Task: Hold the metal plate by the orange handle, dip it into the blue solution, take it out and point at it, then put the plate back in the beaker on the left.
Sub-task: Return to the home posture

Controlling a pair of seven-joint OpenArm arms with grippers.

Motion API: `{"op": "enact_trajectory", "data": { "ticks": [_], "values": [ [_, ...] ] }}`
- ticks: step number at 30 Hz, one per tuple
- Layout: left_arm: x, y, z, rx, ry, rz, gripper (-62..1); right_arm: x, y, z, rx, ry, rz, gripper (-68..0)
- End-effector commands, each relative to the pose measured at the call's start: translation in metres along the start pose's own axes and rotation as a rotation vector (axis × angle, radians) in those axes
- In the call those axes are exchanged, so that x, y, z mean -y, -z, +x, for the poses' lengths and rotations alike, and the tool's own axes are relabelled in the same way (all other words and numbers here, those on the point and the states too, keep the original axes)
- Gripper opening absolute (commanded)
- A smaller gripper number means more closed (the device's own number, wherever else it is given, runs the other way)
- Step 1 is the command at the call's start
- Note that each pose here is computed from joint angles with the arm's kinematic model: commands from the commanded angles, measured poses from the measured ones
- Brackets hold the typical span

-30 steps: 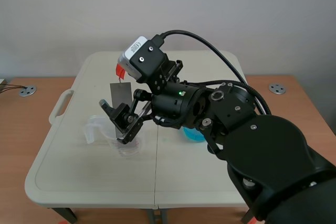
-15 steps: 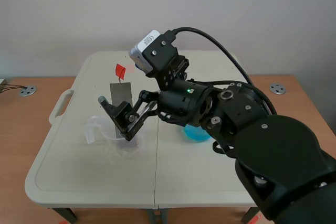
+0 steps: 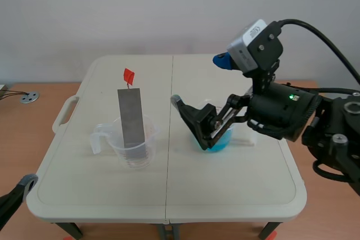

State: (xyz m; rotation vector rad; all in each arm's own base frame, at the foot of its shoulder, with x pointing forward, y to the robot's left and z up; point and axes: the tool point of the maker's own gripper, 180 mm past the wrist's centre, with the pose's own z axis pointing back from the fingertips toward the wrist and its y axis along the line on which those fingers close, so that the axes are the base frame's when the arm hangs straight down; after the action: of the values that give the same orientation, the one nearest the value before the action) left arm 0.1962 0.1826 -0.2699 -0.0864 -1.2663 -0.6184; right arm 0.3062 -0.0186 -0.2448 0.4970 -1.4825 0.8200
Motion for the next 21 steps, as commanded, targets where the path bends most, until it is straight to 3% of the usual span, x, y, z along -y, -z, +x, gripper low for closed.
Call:
{"op": "enact_trajectory", "data": {
  "ticks": [1,10,16,21],
  "values": [
    [0.002,0.005,0.011,0.04,0.005,-0.018,1.4,0.008,-0.009,0.009,0.017,-0.016,-0.024,-1.2],
    [-0.003,0.032,0.046,0.167,0.034,-0.04,1.4,0.013,-0.066,0.009,-0.069,-0.021,-0.088,-1.2],
    [0.013,0.054,0.06,0.185,0.066,-0.1,1.4,0.015,-0.097,0.009,-0.12,-0.031,-0.142,-1.2],
    [0.027,0.065,0.084,0.252,0.095,-0.158,1.4,0.011,-0.111,0.013,-0.129,-0.005,-0.16,-1.2]
  ]
}}
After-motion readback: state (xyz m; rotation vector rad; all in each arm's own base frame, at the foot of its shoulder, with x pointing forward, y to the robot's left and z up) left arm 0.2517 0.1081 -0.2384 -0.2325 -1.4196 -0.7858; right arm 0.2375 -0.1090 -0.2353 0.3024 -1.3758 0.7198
